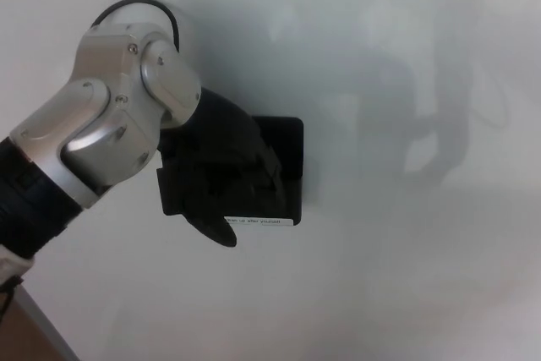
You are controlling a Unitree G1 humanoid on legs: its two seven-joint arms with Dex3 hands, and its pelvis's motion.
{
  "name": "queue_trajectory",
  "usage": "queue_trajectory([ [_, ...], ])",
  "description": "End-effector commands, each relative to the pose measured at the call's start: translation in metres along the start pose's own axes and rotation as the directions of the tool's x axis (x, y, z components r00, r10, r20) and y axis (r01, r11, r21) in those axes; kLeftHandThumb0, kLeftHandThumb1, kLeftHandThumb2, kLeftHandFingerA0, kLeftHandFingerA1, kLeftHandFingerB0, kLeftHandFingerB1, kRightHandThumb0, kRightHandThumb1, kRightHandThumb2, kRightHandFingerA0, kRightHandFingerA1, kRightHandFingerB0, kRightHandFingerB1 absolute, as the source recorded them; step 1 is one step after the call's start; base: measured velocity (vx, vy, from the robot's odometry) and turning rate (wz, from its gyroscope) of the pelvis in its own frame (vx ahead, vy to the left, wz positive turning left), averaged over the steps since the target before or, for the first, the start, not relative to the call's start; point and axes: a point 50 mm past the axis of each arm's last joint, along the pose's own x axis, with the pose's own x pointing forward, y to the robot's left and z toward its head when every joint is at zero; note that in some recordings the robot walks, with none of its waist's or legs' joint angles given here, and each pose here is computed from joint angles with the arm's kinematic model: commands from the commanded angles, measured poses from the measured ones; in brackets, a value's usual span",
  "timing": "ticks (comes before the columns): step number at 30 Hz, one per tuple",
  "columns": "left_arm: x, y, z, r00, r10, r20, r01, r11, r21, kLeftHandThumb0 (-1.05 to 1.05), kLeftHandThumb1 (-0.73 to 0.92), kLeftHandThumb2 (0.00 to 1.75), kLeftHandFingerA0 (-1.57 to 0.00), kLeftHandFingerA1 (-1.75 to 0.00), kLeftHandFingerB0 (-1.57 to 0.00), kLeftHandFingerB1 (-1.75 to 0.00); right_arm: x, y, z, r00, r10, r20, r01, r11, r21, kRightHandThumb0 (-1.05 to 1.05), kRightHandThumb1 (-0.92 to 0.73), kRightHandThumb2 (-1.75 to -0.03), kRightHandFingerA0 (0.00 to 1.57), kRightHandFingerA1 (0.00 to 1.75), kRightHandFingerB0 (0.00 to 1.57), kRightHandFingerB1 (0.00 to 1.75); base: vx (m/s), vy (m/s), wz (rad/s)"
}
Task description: A magnetic marker holder is on the left hand side of the white board, the robot put the index and middle finger into the opening of the container and pull off the magnetic holder and hand it to a human on the left hand side.
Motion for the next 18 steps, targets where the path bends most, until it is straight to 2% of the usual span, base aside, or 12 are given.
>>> queue_trajectory([
  [1,-0.014,0.009,0.005,0.998,0.042,-0.043,-0.041,0.998,0.039,-0.8,0.52,0.85,-0.28,-0.47,-0.06,-0.24,0.002,-0.007,0.001,1.0,-0.02,0.002,0.02,1.0,-0.007,-0.44,-0.57,-0.58,1.0,0.55,0.61,0.42,0.0,0.0,0.0],
  [2,-0.016,0.01,0.006,0.998,0.046,-0.045,-0.044,0.998,0.045,-0.8,0.52,0.85,-0.28,-0.47,-0.06,-0.24,0.002,-0.007,0.001,1.0,-0.022,0.002,0.022,1.0,-0.007,-0.44,-0.57,-0.58,1.0,0.55,0.61,0.42,0.0,0.0,0.0],
  [3,-0.022,0.014,0.008,0.998,0.053,-0.045,-0.052,0.998,0.039,-0.77,0.51,0.85,-0.22,-0.46,-0.05,-0.27,0.003,-0.007,0.002,1.0,-0.022,0.005,0.023,1.0,-0.009,-0.43,-0.57,-0.58,1.01,0.55,0.61,0.42,0.0,0.0,0.0],
  [4,-0.027,0.017,0.009,0.997,0.059,-0.048,-0.057,0.998,0.04,-0.79,0.52,0.86,-0.23,-0.46,-0.05,-0.26,0.004,-0.007,0.002,1.0,-0.023,0.005,0.023,1.0,-0.009,-0.51,-0.46,-0.85,0.9,0.7,0.54,0.57,0.0,0.0,0.0],
  [5,-0.032,0.02,0.011,0.997,0.065,-0.051,-0.063,0.997,0.043,-0.79,0.52,0.86,-0.23,-0.46,-0.05,-0.26,0.004,-0.007,0.003,1.0,-0.025,0.005,0.025,1.0,-0.01,-0.51,-0.46,-0.85,0.9,0.7,0.54,0.57,0.0,0.0,0.0],
  [6,-0.037,0.023,0.012,0.996,0.067,-0.051,-0.065,0.997,0.035,-0.79,0.52,0.86,-0.27,-0.47,-0.05,-0.23,0.004,-0.007,0.003,1.0,-0.025,0.005,0.025,1.0,-0.014,-0.44,-0.57,-0.58,1.02,0.55,0.61,0.42,0.0,0.0,0.0],
  [7,-0.04,0.025,0.013,0.997,0.067,-0.05,-0.065,0.997,0.028,-0.79,0.52,0.86,-0.27,-0.47,-0.05,-0.23,0.004,-0.007,0.003,1.0,-0.025,0.005,0.025,1.0,-0.017,-0.44,-0.57,-0.58,1.02,0.55,0.61,0.42,0.0,0.0,0.0],
  [8,-0.045,0.029,0.014,0.997,0.067,-0.048,-0.066,0.998,0.014,-0.74,0.62,0.6,-0.29,-0.34,-0.09,-0.22,0.004,-0.007,0.002,1.0,-0.025,0.003,0.025,1.0,-0.017,-0.53,-0.46,-0.85,0.9,0.7,0.53,0.57,0.0,0.0,0.0],
  [9,-0.048,0.03,0.015,0.997,0.068,-0.048,-0.068,0.998,0.009,-0.77,0.5,0.82,-0.06,-0.39,-0.05,-0.28,0.004,-0.007,0.002,1.0,-0.025,0.003,0.025,1.0,-0.017,-0.53,-0.45,-0.85,0.91,0.7,0.54,0.57,0.0,0.0,0.0],
  [10,-0.051,0.032,0.016,0.996,0.069,-0.049,-0.069,0.998,0.004,-0.77,0.5,0.82,-0.06,-0.39,-0.05,-0.28,0.004,-0.007,0.002,1.0,-0.026,0.002,0.026,1.0,-0.018,-0.53,-0.45,-0.85,0.91,0.7,0.54,0.57,0.0,0.0,0.0],
  [11,-0.055,0.034,0.018,0.996,0.078,-0.051,-0.077,0.997,0.015,-0.8,0.51,0.85,-0.11,-0.42,-0.06,-0.27,0.004,-0.007,0.002,1.0,-0.025,-0.001,0.025,1.0,-0.015,-0.44,-0.57,-0.58,1.02,0.55,0.61,0.42,0.0,0.0,0.0],
  [18,-0.066,0.04,0.023,0.995,0.083,-0.058,-0.08,0.996,0.049,-0.81,0.54,0.86,-0.12,-0.42,-0.05,-0.25,0.005,-0.007,0.003,1.0,-0.022,0.007,0.022,1.0,-0.02,-0.44,-0.57,-0.58,1.01,0.55,0.62,0.42,0.0,0.0,0.0],
])
